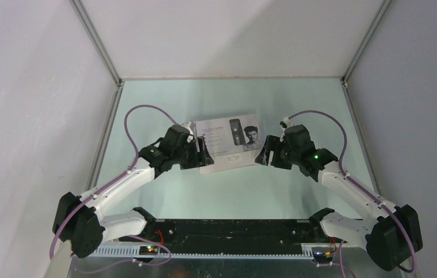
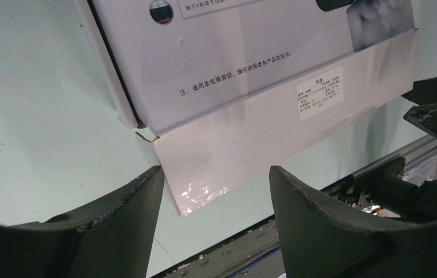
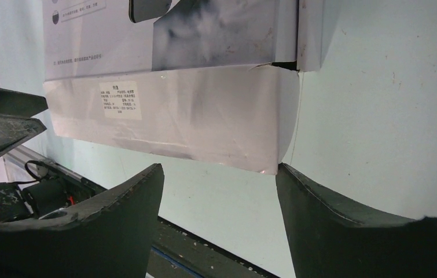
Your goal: Sort the hair-cutting tools
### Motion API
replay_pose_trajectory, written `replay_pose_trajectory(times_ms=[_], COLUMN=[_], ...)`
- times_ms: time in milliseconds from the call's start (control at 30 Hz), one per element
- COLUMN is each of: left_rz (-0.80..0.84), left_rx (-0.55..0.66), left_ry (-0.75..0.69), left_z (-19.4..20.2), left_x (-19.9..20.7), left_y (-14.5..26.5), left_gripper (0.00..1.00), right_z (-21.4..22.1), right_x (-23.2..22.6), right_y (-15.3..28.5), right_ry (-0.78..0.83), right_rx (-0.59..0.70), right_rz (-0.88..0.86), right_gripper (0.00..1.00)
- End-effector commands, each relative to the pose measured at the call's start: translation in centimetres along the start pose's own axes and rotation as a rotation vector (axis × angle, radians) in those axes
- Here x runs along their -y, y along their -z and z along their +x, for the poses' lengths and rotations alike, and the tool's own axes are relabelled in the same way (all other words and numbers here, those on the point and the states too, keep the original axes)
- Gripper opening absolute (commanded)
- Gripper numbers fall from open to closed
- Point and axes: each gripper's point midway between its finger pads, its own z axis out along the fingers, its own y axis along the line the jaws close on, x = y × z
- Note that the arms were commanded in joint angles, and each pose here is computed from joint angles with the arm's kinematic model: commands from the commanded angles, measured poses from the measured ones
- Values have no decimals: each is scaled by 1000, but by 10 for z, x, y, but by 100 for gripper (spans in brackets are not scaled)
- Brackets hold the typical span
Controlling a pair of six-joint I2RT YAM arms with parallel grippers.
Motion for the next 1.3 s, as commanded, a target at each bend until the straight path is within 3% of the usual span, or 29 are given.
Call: replay_pose_trajectory(times_ms=[0,833,1267], left_rz=[57,45,-12], left_rx=[21,29,82], left_ry=[-5,2,9], left_z=[-7,-8,-13], left_x=[18,13,-2], left_y=[9,7,13], left_gripper=[72,72,78], right_z=[-15,-2,-1], right_x=[-12,2,8], right_y=[4,-16,-21], right_ry=[42,40,62], right_rx=[44,-1,41], right_rz=[-13,33,11], right_gripper=[76,77,77])
